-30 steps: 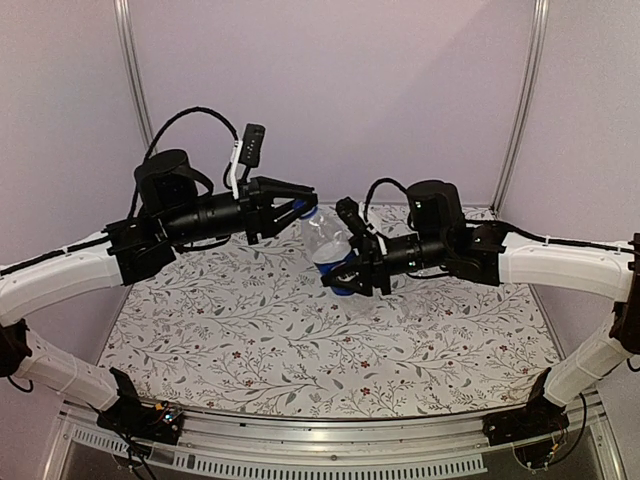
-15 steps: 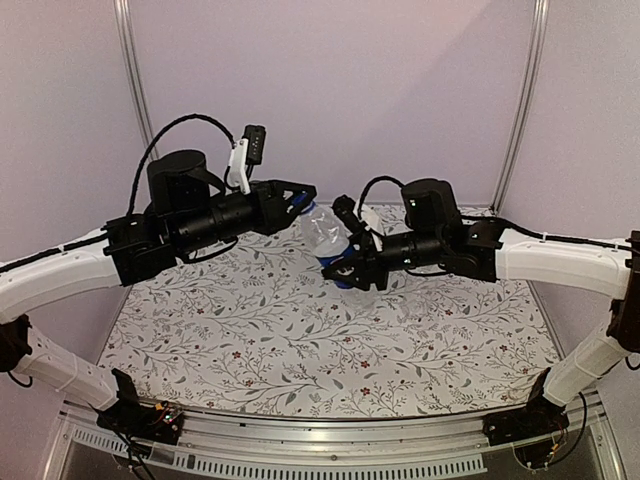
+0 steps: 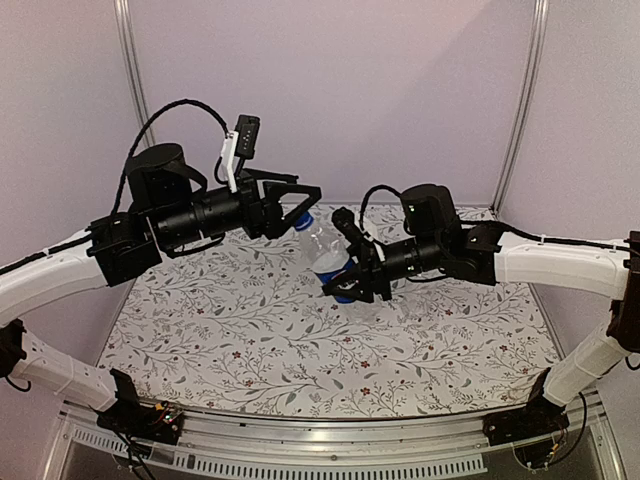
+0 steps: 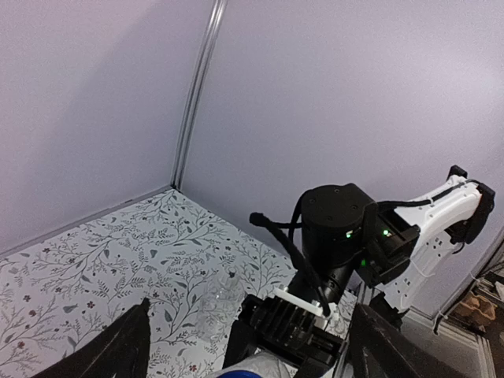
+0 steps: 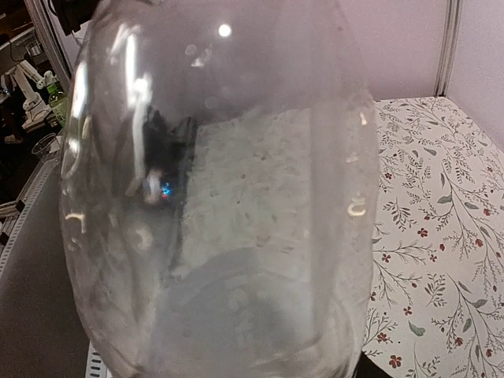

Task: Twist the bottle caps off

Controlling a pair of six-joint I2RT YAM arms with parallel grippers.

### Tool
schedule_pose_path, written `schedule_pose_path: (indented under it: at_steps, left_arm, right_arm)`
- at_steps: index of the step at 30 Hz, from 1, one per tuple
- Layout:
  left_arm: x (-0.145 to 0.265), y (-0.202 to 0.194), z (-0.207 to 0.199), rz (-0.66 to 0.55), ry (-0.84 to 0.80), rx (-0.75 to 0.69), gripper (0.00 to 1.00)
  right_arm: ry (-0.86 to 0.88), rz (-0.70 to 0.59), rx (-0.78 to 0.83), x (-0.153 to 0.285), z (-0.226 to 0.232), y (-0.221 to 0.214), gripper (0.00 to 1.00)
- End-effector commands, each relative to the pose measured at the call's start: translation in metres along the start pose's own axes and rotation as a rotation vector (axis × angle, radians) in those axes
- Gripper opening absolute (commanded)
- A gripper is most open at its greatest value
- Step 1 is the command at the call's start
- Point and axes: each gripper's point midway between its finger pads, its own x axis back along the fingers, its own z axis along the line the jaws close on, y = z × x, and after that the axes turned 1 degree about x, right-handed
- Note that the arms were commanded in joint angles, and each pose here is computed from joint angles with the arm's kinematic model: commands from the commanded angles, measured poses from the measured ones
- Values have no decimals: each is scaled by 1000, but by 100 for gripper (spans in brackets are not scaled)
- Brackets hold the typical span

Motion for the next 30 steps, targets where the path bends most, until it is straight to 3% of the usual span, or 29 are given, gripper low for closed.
schedule_pose_path:
  at_steps: [1, 6, 18, 24, 30]
  left_arm:
    - [17, 13, -27, -19, -180, -100, 88]
    - [36, 10, -50, -4, -386, -170, 88]
    - [34, -6, -66, 51, -633, -211, 85]
    - [33, -13, -73, 63, -710, -203, 84]
    - [31, -18, -73, 73, -731, -196, 77]
  right_arm:
    - [108, -25, 19, 6, 20, 4, 47]
    - [208, -40, 30, 9, 37, 9, 48]
    - [394, -72, 33, 15, 64, 22, 48]
    - [421, -70, 24, 14, 66, 21, 48]
    - [441, -65, 18, 13, 68, 18, 48]
